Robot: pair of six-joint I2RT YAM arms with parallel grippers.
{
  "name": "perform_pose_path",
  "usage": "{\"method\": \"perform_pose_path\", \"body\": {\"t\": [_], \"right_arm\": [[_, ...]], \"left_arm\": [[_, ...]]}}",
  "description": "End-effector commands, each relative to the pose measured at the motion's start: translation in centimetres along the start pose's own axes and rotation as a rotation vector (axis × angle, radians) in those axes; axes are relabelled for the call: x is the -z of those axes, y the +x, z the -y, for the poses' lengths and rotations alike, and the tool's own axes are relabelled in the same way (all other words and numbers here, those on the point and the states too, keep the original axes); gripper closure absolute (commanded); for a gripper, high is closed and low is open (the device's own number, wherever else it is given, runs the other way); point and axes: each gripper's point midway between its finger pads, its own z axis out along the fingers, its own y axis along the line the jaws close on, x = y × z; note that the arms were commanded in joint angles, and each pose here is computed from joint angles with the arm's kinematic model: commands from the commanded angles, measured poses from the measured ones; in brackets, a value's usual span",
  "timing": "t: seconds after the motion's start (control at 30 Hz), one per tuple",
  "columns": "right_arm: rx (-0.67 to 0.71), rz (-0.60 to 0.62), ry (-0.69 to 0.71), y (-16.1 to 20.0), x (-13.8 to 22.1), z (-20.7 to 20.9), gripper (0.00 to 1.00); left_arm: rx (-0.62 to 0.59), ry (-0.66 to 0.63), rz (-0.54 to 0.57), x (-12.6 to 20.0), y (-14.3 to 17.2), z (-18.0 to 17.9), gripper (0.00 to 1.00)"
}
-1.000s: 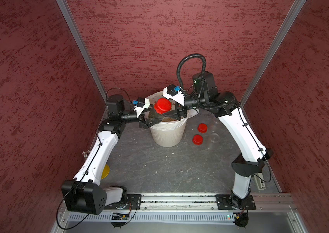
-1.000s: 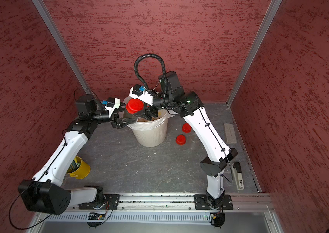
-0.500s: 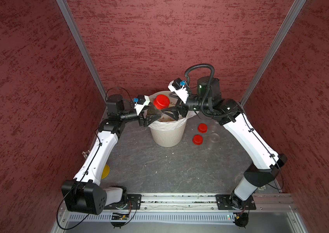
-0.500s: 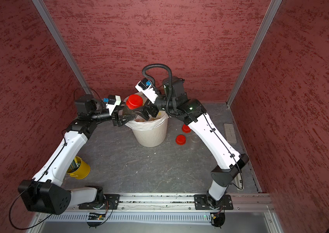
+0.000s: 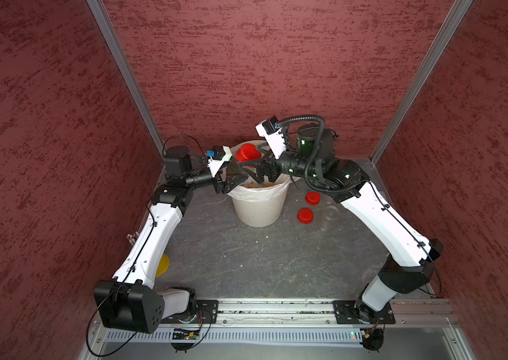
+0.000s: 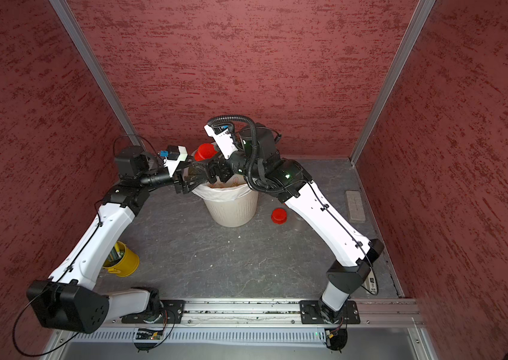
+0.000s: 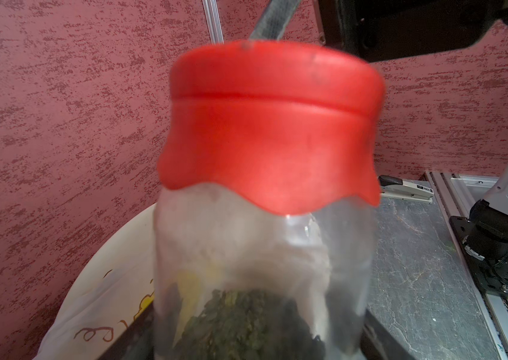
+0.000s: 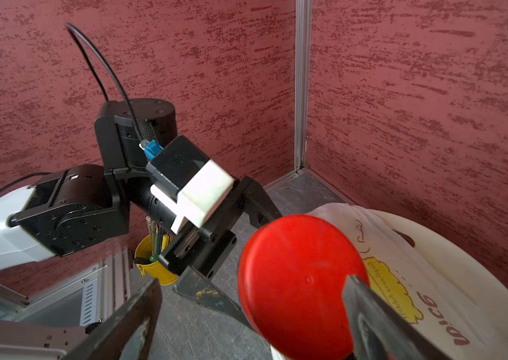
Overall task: Empty moldy tea leaves from jars
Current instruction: Unscrew the lid from the jar.
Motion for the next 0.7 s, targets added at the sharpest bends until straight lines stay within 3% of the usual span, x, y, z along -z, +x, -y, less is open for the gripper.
{"method": "perform_pose_path", "body": {"t": [0.0, 0.67], "right_arm": [[-0.042, 0.036, 0.056, -0.9, 0.1, 0.7, 0.08], [-0.050, -0.023, 0.085, 0.5, -2.5, 1.8, 0.15]], "left_arm": [[-0.053, -0.004, 0.028, 0.3, -1.3, 0.4, 0.38], [-0.055, -0.005, 0.028, 0.3, -1.3, 0.4, 0.38]]}}
